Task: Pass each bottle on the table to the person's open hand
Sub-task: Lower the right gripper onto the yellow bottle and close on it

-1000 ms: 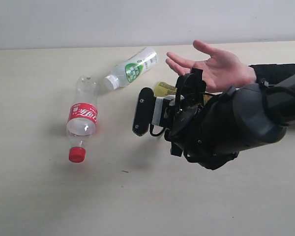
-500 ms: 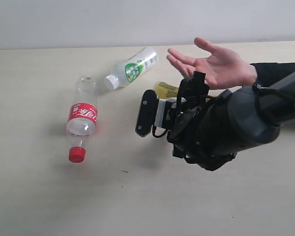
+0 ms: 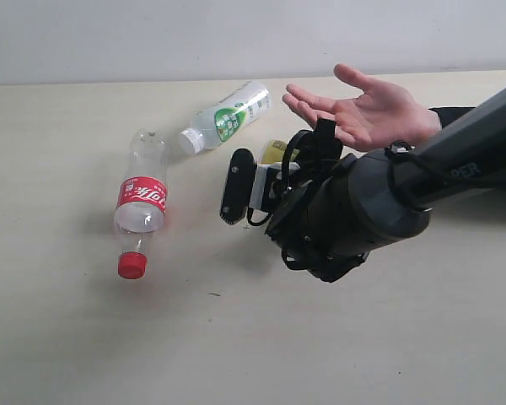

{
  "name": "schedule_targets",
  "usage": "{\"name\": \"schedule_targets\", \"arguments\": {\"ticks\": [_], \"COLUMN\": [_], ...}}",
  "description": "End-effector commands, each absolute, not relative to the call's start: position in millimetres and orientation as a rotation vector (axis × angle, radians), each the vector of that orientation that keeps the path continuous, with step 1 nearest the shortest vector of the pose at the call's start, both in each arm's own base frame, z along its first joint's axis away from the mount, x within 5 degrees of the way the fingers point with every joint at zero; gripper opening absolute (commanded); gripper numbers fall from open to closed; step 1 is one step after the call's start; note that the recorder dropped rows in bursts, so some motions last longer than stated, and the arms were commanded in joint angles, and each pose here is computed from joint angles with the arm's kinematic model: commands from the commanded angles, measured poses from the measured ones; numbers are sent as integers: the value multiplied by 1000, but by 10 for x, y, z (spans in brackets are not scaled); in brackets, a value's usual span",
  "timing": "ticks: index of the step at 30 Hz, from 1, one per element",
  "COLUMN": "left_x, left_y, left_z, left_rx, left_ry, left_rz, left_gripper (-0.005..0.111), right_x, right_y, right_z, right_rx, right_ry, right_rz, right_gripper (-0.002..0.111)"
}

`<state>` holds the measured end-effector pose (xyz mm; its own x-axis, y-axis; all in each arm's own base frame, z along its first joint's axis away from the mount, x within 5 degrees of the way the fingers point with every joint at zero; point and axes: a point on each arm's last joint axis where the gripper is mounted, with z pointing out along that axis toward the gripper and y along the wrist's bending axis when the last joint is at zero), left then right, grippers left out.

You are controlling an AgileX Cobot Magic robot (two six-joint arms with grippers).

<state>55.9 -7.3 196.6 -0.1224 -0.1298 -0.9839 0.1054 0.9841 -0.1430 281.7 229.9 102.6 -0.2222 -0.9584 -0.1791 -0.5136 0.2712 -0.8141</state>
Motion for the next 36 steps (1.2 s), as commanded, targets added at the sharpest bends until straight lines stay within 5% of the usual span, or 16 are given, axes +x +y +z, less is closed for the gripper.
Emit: {"name": "schedule_targets", "arguments": {"ticks": [1,36], "left_x": [556,556], "left_y": [-71,-71], "left_z": [1963,1963], "left_rx": [-23,-23], "left_ry": [1673,1673], "left_rz": [-202,-202], "left_gripper": [0,0], "right_x": [2927,3087], "right_y": [2262,2115], "right_z": [973,854], "right_rx": [-1295,-1269], "right_ry": [1868,1929], "right_rz": [-852,-875], "right_gripper": [79,79]}}
